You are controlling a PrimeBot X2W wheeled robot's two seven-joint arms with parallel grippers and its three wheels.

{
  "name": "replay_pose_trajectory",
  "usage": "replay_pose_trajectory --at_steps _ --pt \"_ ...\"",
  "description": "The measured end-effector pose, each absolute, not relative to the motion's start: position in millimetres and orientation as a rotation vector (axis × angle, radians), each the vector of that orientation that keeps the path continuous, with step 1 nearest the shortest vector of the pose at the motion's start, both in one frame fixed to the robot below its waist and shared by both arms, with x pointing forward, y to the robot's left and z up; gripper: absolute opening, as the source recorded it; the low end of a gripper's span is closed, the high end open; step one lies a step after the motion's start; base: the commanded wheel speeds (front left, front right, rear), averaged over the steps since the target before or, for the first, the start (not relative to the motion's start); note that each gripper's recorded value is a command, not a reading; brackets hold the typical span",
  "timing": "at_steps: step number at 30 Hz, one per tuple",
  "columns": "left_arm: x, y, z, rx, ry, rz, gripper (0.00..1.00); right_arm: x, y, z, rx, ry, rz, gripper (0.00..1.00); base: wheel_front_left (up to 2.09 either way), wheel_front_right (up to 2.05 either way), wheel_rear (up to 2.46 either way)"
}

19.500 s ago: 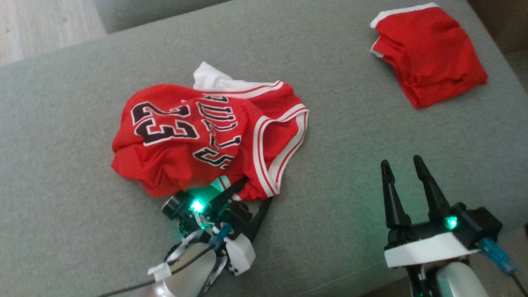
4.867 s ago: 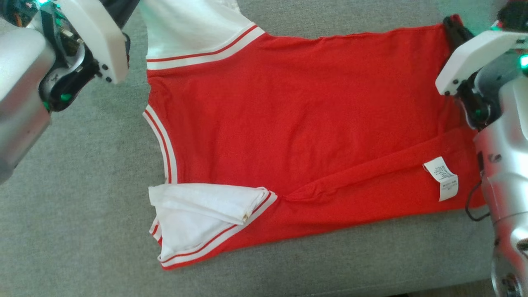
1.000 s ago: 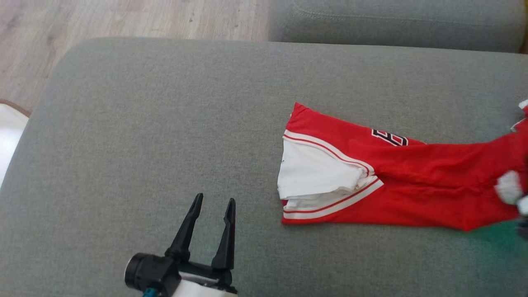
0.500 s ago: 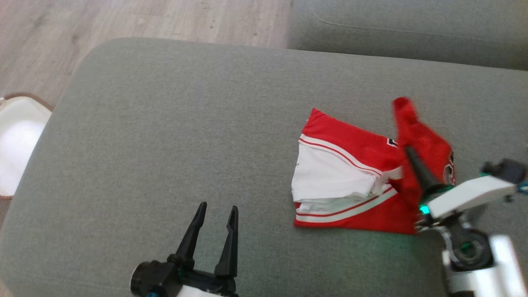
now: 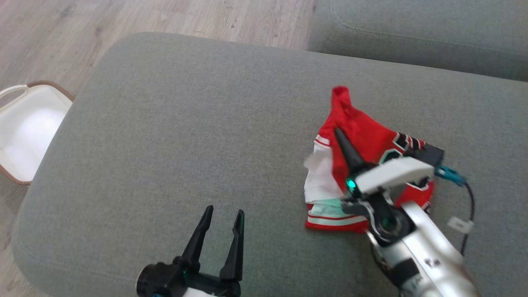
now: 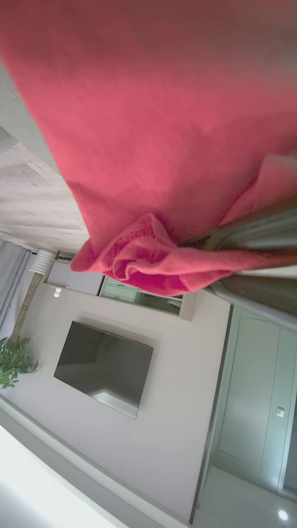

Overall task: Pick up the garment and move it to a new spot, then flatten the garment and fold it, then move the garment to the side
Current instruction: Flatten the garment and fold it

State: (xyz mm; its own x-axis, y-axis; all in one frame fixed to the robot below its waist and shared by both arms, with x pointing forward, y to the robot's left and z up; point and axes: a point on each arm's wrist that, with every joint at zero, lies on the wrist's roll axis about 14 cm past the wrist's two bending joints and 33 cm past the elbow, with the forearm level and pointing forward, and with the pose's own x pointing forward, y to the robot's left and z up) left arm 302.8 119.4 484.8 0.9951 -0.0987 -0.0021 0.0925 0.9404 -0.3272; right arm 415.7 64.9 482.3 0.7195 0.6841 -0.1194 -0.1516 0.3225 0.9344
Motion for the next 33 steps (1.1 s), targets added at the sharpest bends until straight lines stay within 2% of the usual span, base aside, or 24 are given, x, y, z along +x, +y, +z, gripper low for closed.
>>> replay_pose_trajectory --at_steps 4,5,6,11,17,24,25,29,33 --pt "303 119 482 -0.334 0.027 -0.096 1.00 421 86 488 1.124 0.561 0.607 0.00 0.00 0.00 0.00" --pt "304 119 482 -0.334 0.030 -0.096 1.00 421 90 488 1.121 0.569 0.612 0.32 0.00 0.00 0.00" --pt "304 119 481 -0.334 0.032 -0.097 1.00 421 92 487 1.119 0.574 0.613 1.00 0.00 0.00 0.00" --pt "306 116 480 -0.333 0.039 -0.104 1.00 421 99 488 1.095 0.567 0.616 1.00 0.00 0.00 0.00" --pt "310 110 482 -0.333 0.034 -0.129 1.00 432 84 505 0.927 0.413 0.646 1.00 0.00 0.00 0.00" --pt "311 117 488 -0.332 0.010 -0.105 1.00 455 -21 514 0.574 0.186 0.551 1.00 0.00 0.00 0.00" --pt "309 119 489 -0.329 0.003 -0.094 1.00 453 -54 519 0.513 0.124 0.495 1.00 0.00 0.00 0.00" --pt "308 122 493 -0.301 -0.014 -0.088 1.00 432 -106 530 0.382 -0.006 0.401 1.00 0.00 0.00 0.00" --pt "307 121 498 -0.269 -0.034 -0.101 1.00 394 -140 517 0.268 -0.042 0.300 1.00 0.00 0.00 0.00"
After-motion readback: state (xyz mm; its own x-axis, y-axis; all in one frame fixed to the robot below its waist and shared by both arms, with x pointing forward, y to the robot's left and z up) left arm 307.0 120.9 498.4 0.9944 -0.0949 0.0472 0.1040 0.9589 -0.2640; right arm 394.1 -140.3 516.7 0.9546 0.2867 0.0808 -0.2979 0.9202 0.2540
